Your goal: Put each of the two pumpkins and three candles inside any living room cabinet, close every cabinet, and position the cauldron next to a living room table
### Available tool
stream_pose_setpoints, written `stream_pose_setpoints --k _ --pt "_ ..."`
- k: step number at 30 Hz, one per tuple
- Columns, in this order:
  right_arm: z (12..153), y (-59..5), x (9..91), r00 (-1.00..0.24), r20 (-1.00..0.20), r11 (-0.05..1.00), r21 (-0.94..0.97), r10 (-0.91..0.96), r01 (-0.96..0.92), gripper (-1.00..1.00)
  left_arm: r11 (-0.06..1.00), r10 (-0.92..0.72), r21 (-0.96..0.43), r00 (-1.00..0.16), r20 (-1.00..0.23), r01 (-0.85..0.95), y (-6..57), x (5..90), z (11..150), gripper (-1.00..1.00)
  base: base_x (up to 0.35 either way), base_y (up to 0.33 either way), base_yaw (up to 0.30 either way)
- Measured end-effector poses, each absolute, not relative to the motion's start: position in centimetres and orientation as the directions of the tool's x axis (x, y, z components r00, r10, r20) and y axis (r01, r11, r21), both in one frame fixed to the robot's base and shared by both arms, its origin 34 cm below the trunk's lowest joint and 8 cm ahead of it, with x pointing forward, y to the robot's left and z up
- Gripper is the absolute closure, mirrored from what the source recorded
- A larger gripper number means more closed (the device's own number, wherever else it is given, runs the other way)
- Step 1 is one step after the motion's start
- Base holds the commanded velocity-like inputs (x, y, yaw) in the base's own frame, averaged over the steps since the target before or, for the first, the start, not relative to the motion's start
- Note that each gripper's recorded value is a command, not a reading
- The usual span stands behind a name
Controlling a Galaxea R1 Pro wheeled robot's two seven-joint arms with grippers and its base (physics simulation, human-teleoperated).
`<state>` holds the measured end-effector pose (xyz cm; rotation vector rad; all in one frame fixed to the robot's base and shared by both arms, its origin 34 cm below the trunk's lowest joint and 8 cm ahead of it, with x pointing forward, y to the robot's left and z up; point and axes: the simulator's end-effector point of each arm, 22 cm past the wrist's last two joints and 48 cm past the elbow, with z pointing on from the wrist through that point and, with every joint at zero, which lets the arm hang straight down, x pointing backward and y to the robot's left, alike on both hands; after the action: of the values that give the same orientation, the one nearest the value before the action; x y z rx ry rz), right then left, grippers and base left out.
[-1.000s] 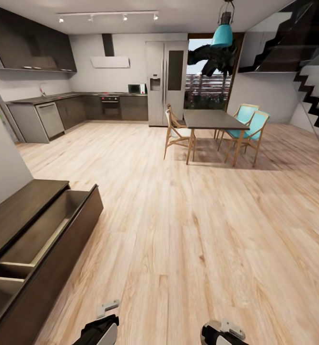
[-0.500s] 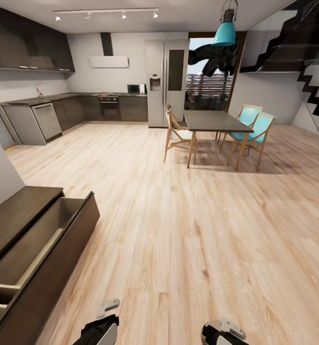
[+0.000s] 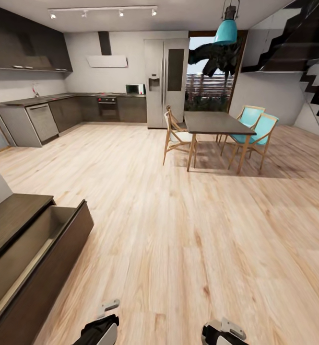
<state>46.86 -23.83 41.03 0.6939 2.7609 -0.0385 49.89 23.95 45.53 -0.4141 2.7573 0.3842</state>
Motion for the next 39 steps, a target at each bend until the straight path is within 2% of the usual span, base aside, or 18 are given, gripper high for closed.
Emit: stream_pose_setpoints --k 6,9,39 --pt "40.9 -25.6 46.8 -0.848 -0.284 0.890 0.038 0.446 0.455 1.00 0.935 -0.225 0.180 -0.903 -0.367 -0.306 23.0 50.6 45.7 -1.00 0.009 0.000 0.000" --pt "41.0 -24.5 46.9 -0.847 -0.291 0.891 0.046 0.445 0.452 1.00 0.938 -0.225 0.169 -0.902 -0.367 -0.303 22.4 50.7 45.7 -1.00 0.174 0.000 0.000" --pt "41.1 -24.5 46.6 -0.845 -0.299 0.886 0.003 0.443 0.464 1.00 0.944 -0.220 0.155 -0.904 -0.365 -0.293 21.8 50.7 45.6 -1.00 0.325 0.000 0.000"
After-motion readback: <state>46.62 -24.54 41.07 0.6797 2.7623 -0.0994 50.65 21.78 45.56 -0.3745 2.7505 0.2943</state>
